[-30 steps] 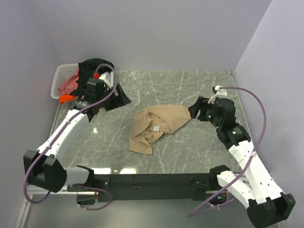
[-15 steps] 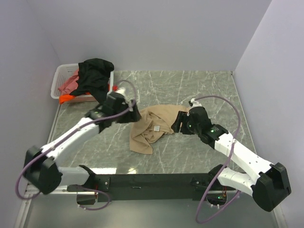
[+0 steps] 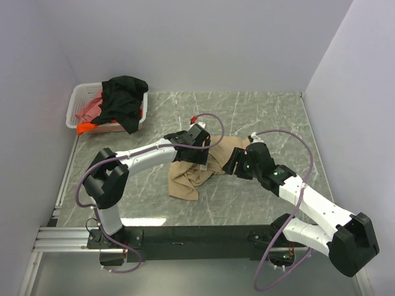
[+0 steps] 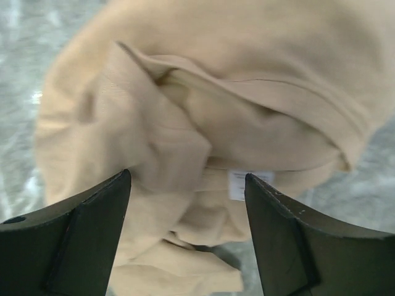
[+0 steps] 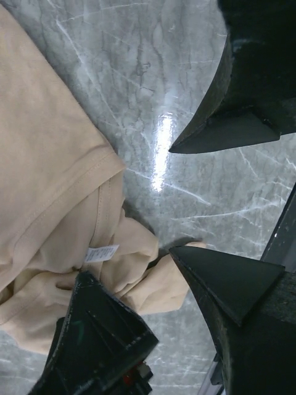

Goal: Fold and stack the t-shirts
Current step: Move the tshirt to the center of the board, then flatten the tshirt out

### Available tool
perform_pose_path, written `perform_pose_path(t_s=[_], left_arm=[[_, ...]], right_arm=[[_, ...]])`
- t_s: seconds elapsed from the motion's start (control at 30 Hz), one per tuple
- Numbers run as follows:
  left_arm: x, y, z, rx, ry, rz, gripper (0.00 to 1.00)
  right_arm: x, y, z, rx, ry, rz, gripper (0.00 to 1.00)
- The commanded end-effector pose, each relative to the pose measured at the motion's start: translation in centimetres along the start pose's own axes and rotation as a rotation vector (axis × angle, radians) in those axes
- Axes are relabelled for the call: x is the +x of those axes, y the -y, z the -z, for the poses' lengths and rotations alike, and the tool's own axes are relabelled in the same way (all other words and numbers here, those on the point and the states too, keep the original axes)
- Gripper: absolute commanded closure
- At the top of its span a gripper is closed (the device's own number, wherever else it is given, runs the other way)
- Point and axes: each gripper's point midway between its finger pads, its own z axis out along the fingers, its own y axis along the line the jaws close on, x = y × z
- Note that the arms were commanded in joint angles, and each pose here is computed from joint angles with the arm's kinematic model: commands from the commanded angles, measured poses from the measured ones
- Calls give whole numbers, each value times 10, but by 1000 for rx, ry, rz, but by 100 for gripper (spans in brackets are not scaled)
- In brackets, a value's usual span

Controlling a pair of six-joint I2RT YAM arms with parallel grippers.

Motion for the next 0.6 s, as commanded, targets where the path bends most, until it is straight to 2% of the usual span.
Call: perform_pose_path(t_s=[0.0, 0.17, 0.27, 0.37, 0.4, 0.57], left_arm=[[-18, -18, 12, -98, 60, -32, 21], [-11, -20, 6, -94, 46, -67, 24], [-6, -19, -2, -97, 24, -89, 32], [-5, -17, -7, -97, 17, -90, 47], [-5, -17, -10, -102, 12, -94, 58], [-2, -14, -18, -95, -17, -135, 68]], right_arm=[[-13, -7, 7, -17, 60, -2, 32], [-14, -6, 7, -18, 64, -2, 32], [-15, -7, 6, -16, 57, 10, 32], [-13, -15, 3, -46, 33, 26, 32], [-11, -17, 2, -57, 23, 37, 33], [-1, -31, 0, -96, 5, 76, 34]])
